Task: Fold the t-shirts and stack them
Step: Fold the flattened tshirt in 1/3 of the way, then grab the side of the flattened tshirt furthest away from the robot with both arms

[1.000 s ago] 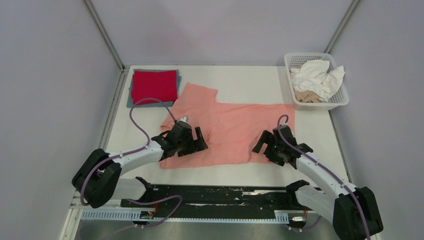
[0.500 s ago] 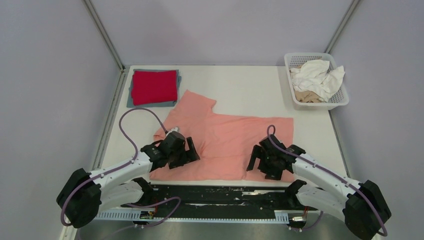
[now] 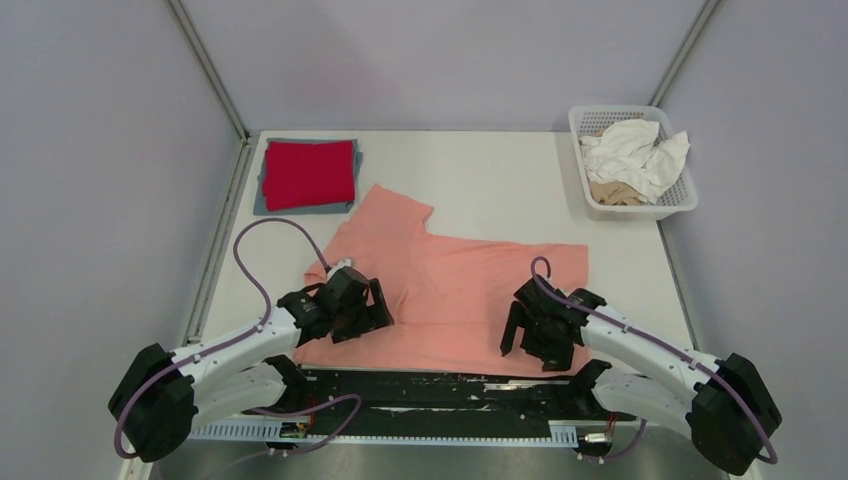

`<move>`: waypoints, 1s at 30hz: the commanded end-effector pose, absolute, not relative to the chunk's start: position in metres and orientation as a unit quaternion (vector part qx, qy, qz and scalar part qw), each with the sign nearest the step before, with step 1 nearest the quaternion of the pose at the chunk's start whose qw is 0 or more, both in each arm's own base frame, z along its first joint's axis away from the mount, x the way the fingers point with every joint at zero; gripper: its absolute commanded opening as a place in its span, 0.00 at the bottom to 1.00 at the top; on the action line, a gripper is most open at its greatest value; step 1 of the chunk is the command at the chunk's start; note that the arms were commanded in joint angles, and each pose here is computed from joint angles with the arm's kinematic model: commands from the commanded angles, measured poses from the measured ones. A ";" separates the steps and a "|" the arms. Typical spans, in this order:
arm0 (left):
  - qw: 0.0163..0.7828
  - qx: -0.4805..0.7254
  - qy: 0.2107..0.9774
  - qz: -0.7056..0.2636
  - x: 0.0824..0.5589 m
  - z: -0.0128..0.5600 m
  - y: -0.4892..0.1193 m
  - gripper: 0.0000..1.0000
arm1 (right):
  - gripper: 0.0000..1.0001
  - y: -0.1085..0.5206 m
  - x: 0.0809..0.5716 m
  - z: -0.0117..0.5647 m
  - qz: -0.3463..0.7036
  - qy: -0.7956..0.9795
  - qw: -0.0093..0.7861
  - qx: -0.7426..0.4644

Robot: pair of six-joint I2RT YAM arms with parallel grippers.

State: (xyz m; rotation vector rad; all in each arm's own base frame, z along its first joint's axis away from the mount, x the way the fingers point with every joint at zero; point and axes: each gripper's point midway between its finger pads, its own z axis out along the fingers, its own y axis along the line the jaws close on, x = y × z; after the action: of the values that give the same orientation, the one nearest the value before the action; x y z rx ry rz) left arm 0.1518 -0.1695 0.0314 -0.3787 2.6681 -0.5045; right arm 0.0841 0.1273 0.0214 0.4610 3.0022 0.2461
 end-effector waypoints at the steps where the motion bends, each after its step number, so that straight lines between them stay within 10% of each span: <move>1: 0.207 -0.131 0.964 -0.106 0.150 0.026 -0.142 1.00 | 1.00 0.107 0.115 0.050 0.043 0.976 0.149 0.153; 15: 0.397 -0.119 0.898 -0.149 0.329 0.169 -0.162 1.00 | 1.00 0.118 0.251 0.186 0.094 0.873 0.458 0.140; 30: 0.358 -0.061 0.923 -0.127 0.552 0.118 -0.151 1.00 | 1.00 0.078 0.291 0.129 0.102 0.898 0.384 0.190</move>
State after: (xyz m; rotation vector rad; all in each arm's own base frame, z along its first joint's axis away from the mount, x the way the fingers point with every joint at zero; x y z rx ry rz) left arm 0.5266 -0.1548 0.1241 -0.2772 2.3542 -0.3057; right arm 0.2850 0.0728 0.1319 0.5354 2.2841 0.1992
